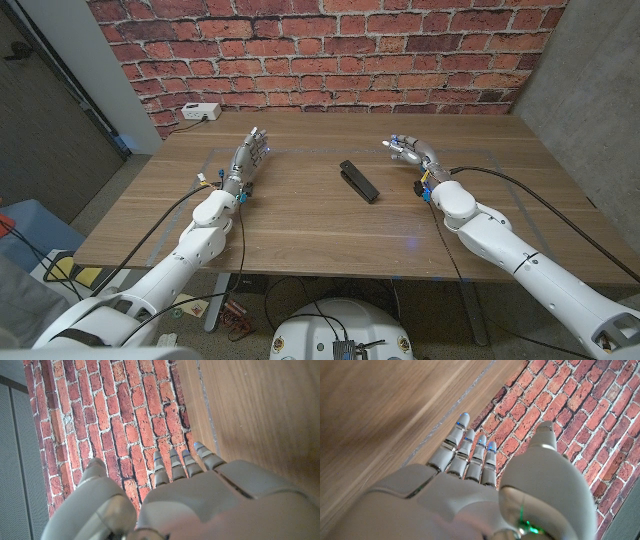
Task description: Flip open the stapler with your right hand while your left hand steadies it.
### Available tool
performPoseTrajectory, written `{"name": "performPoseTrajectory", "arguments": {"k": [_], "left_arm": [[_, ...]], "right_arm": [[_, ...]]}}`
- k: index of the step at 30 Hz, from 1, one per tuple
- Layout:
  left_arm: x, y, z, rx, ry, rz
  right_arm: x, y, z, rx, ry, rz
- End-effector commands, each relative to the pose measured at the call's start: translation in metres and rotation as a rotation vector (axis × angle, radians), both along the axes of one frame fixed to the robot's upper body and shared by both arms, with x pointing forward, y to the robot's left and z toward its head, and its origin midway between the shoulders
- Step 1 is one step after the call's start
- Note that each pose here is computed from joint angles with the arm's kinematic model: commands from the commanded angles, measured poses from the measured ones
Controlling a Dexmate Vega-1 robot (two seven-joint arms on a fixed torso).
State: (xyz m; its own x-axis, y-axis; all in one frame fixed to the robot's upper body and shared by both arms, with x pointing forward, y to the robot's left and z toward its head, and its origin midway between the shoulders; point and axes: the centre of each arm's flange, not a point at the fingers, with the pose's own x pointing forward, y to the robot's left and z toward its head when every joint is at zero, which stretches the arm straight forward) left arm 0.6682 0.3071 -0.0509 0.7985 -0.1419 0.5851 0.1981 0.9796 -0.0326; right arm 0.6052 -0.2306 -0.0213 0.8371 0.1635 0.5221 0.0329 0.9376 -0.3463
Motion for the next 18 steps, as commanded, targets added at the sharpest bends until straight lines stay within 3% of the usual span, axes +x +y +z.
{"name": "performPoseTrajectory", "arguments": {"k": [1, 18], "left_arm": [[-0.001, -0.001, 0.002, 0.003, -0.012, -0.009], [-0.005, 0.000, -0.001, 0.001, -0.011, -0.011]], "right_arm": [[-0.006, 0.007, 0.000, -0.094, -0.005, -0.140], [-0.015, 0.025, 0.000, -0.178, -0.047, -0.240]]}}
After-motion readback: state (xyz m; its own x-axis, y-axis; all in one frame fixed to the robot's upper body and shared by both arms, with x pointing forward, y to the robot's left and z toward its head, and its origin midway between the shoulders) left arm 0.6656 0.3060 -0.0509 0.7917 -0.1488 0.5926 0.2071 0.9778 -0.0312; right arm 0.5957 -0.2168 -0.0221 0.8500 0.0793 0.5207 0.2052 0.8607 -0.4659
